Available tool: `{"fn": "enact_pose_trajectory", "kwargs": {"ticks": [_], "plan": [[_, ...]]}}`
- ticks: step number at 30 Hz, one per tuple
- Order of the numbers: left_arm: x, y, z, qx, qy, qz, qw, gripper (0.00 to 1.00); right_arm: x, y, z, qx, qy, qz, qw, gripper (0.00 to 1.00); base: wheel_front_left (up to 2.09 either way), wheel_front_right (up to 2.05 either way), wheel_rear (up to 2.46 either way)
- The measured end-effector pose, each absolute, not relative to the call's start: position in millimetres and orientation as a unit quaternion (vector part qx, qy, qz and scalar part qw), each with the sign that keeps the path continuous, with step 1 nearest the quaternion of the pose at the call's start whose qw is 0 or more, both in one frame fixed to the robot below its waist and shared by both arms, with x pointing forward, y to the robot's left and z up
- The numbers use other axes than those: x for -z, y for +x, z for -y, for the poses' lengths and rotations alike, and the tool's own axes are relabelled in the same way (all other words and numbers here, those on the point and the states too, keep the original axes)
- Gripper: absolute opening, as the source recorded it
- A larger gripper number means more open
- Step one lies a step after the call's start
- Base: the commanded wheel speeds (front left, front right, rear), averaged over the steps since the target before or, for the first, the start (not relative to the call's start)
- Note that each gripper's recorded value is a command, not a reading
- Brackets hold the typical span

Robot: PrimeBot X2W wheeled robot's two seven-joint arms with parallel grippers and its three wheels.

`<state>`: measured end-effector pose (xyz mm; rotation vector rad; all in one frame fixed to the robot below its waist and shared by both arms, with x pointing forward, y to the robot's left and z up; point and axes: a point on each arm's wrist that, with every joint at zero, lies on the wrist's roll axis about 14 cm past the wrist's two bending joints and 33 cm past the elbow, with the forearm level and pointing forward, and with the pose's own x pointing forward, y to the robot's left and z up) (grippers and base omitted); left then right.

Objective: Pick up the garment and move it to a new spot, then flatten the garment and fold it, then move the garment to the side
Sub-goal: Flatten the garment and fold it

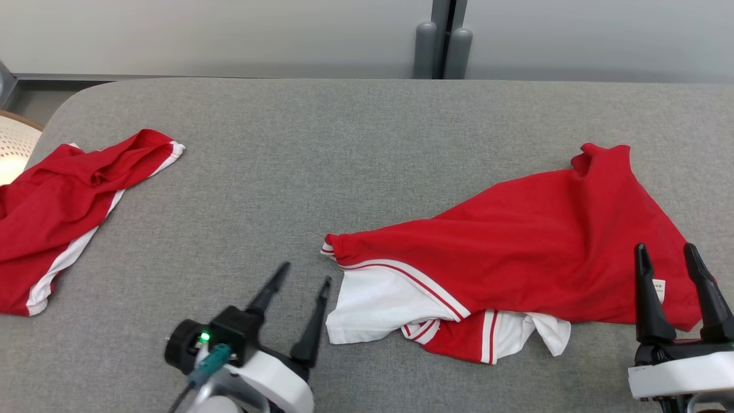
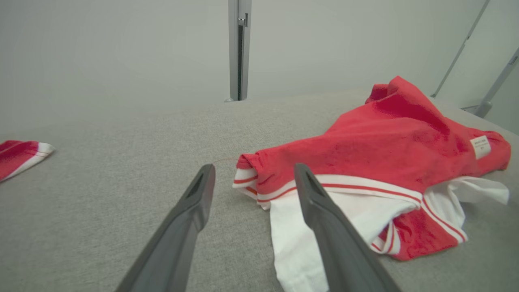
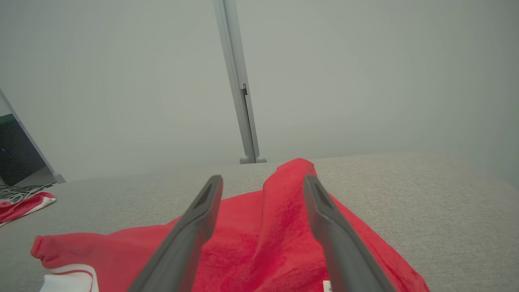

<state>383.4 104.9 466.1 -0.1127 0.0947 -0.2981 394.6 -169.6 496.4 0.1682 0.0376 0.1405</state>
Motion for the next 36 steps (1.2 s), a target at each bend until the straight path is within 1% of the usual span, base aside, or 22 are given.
{"fn": "enact_pose_trajectory", "kwargs": {"ticks": [2,5,9,11,12,13,14,17,21,22,26,28,31,36], "plan": [[-442,374,-81,0.181,-0.067,-0.102,0.976,1.0,-494,395,172,-0.066,0.084,-0.022,0.994,1.0,0.0,0.0,0.0],[-411,360,-63,0.203,-0.085,-0.172,0.96,1.0,-488,394,177,-0.056,0.087,-0.03,0.994,1.0,0.0,0.0,0.0],[-385,348,-53,0.214,-0.099,-0.233,0.943,1.0,-481,392,183,-0.046,0.09,-0.036,0.994,1.0,0.0,0.0,0.0],[-380,347,-53,0.216,-0.101,-0.243,0.94,1.0,-478,392,184,-0.043,0.091,-0.041,0.994,1.0,0.0,0.0,0.0],[-378,348,-53,0.217,-0.101,-0.252,0.938,0.7,-476,392,184,-0.042,0.091,-0.043,0.994,1.0,0.0,0.0,0.0],[-378,349,-53,0.218,-0.101,-0.253,0.937,0.38,-475,392,185,-0.041,0.091,-0.045,0.994,1.0,0.0,0.0,0.0],[-377,351,-53,0.218,-0.102,-0.253,0.937,0.0,-472,391,187,-0.039,0.091,-0.051,0.994,1.0,0.0,0.0,0.0],[-375,353,-55,0.217,-0.101,-0.255,0.937,0.0,-462,389,192,-0.034,0.084,-0.072,0.993,1.0,0.0,0.0,0.0],[-374,359,-56,0.218,-0.099,-0.249,0.938,0.0,-439,384,217,-0.015,0.059,-0.119,0.991,1.0,0.0,0.0,0.0],[-374,359,-56,0.218,-0.099,-0.249,0.938,0.0,-439,384,217,-0.015,0.059,-0.119,0.991,1.0,0.0,0.0,0.0],[-373,367,-59,0.218,-0.095,-0.244,0.94,0.0,-410,375,262,0.033,0.038,-0.172,0.984,1.0,0.0,0.0,0.0],[-372,371,-60,0.217,-0.095,-0.241,0.941,0.0,-396,370,275,0.05,0.036,-0.198,0.978,1.0,0.0,0.0,0.0],[-369,374,-61,0.217,-0.095,-0.241,0.941,0.0,-376,366,279,0.056,0.045,-0.232,0.97,1.0,0.0,0.0,0.0],[-366,380,-62,0.217,-0.099,-0.237,0.942,0.0,-361,378,270,0.047,0.059,-0.25,0.965,1.0,0.0,0.0,0.0]]}}
